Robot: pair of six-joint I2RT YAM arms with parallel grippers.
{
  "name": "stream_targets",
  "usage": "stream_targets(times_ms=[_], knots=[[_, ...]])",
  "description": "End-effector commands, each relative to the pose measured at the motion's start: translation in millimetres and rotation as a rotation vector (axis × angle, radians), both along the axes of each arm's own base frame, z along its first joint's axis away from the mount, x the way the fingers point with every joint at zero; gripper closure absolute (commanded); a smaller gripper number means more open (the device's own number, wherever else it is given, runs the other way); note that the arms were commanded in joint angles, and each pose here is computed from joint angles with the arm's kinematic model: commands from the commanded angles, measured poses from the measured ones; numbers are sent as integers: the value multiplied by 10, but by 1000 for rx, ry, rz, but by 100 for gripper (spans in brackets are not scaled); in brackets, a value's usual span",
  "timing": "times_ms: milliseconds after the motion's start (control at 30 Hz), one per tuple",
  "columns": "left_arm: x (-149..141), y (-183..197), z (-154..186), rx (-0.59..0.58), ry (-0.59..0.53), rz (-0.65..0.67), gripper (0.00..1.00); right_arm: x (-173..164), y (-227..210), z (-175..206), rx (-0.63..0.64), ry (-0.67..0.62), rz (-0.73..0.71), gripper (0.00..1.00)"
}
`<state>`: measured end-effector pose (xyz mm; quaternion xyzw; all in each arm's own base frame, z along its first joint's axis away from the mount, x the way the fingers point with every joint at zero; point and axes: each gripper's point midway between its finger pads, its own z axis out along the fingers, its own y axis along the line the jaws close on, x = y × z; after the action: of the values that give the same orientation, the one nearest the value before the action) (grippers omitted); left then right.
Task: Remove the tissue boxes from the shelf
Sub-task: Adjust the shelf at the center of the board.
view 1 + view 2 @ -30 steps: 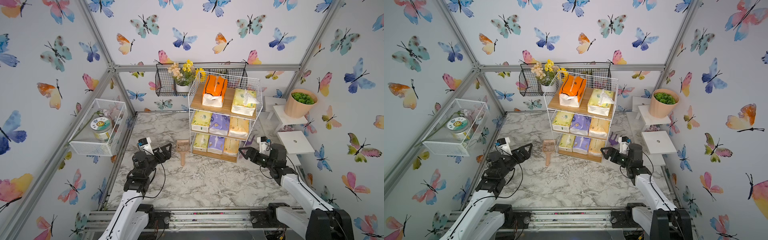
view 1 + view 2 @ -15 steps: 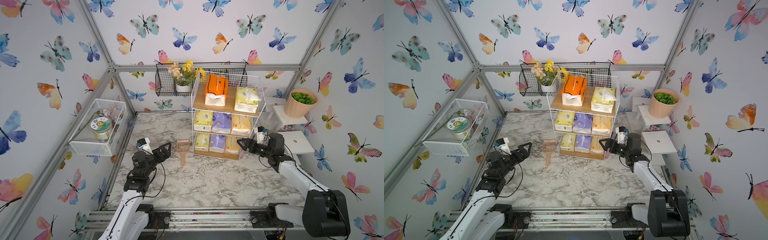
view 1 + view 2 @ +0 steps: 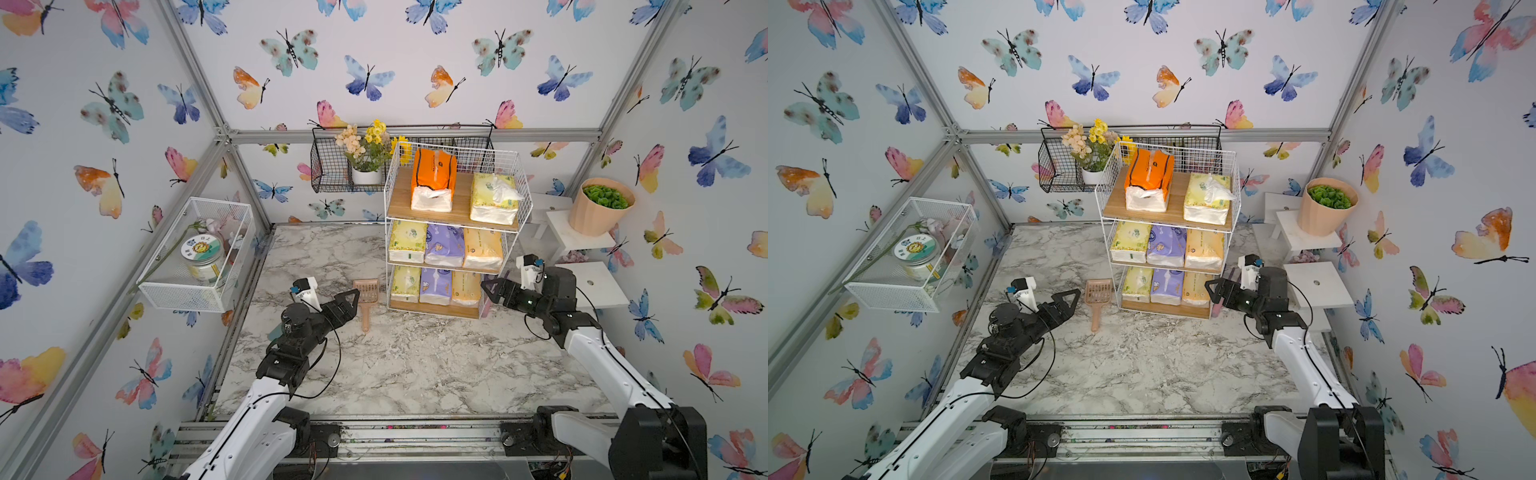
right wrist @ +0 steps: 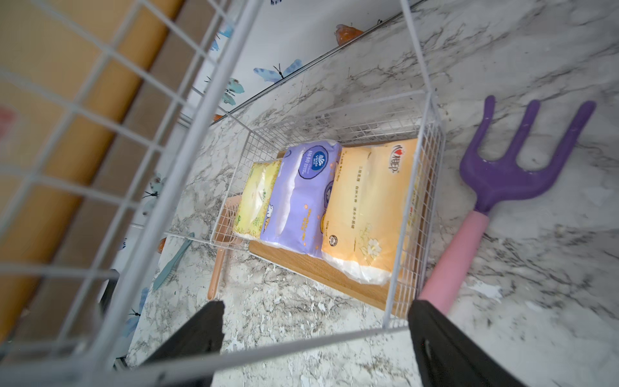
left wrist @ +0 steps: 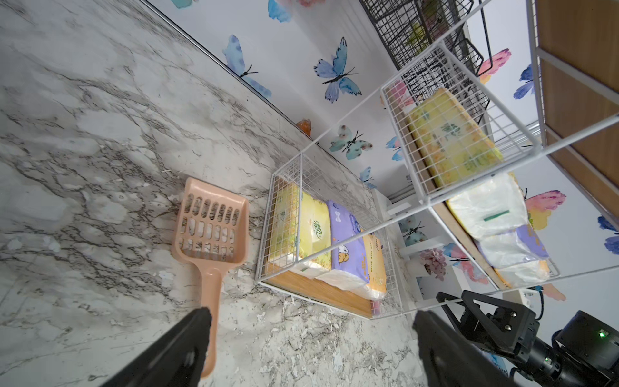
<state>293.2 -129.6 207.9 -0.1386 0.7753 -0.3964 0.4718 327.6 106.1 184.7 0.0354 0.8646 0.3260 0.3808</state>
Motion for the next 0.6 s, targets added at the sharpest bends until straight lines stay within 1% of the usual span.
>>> stream_targets(times_ms=[0,100,167,233,300,367,467,567], knots=[[44,-130,181,-77,-51,18,1,-250,-234,-22,-76,127,-118,11],[65,-242,167,-98,-20,18,1,-359,-349,393,-86,67,-191,14],[94,-260,109,-131,19,36,1,-418,-428,764,-83,-13,-242,18],[118,-266,69,-154,42,50,1,-468,-460,1095,-80,-81,-259,21],[144,-258,33,-158,59,64,1,-498,-435,1409,-70,-133,-243,24],[162,-254,10,-155,71,74,1,-497,-363,1772,-59,-185,-197,26],[176,-264,27,-153,66,71,1,-479,-261,2153,-56,-232,-125,27],[177,-286,58,-145,63,57,1,-456,-220,2595,-60,-306,-93,30]])
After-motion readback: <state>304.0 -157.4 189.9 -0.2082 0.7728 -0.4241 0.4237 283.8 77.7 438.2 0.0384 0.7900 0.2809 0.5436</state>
